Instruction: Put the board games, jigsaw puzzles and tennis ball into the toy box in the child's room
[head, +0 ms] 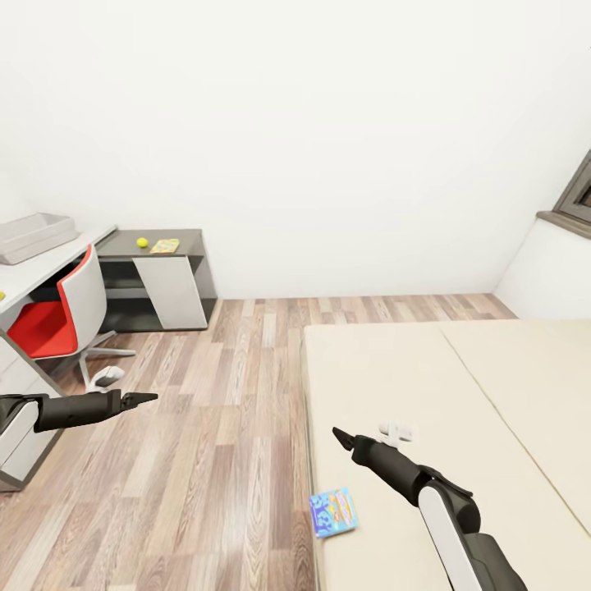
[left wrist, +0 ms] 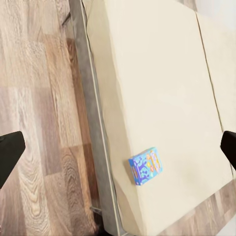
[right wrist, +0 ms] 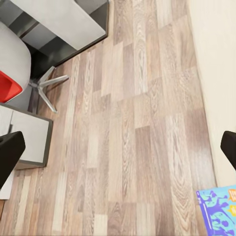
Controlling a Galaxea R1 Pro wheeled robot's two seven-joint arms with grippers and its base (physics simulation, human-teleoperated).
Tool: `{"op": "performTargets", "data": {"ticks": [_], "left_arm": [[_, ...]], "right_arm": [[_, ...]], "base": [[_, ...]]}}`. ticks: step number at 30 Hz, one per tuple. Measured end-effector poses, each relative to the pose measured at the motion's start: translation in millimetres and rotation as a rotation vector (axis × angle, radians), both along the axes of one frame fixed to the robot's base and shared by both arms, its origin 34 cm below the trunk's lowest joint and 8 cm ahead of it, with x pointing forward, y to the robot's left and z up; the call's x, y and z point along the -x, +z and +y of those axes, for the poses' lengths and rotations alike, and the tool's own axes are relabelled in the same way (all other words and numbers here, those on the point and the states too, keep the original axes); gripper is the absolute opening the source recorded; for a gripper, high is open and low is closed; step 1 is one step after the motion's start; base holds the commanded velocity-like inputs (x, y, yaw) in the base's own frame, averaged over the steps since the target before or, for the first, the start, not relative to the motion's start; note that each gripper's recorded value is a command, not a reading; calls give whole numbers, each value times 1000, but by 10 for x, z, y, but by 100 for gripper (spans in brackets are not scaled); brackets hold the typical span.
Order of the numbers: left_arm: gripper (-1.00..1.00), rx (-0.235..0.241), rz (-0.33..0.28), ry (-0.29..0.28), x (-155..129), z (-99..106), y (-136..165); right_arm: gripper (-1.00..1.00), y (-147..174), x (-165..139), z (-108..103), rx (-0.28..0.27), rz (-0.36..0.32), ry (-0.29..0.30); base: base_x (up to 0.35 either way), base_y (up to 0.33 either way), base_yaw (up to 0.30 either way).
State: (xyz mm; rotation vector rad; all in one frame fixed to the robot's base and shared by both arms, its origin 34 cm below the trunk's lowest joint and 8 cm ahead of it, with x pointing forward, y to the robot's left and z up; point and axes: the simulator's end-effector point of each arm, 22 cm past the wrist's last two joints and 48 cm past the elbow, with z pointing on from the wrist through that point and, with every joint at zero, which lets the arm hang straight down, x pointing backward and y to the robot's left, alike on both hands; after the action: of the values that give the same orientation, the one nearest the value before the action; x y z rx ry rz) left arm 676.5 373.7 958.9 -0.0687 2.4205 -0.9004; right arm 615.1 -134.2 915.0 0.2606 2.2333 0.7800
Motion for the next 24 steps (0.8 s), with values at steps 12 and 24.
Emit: {"op": "performTargets", "data": {"ticks": [12, 24], "left_arm": [[100, 0, -1, 0, 0, 0, 4], [100, 0, -1, 0, -2, 2, 6]], "right_arm": [[100, 7, -3, 5, -1, -3, -1], [100, 10, -6, 6, -2, -3, -2]], "base": [[0, 226, 0], [0, 272, 0]]}}
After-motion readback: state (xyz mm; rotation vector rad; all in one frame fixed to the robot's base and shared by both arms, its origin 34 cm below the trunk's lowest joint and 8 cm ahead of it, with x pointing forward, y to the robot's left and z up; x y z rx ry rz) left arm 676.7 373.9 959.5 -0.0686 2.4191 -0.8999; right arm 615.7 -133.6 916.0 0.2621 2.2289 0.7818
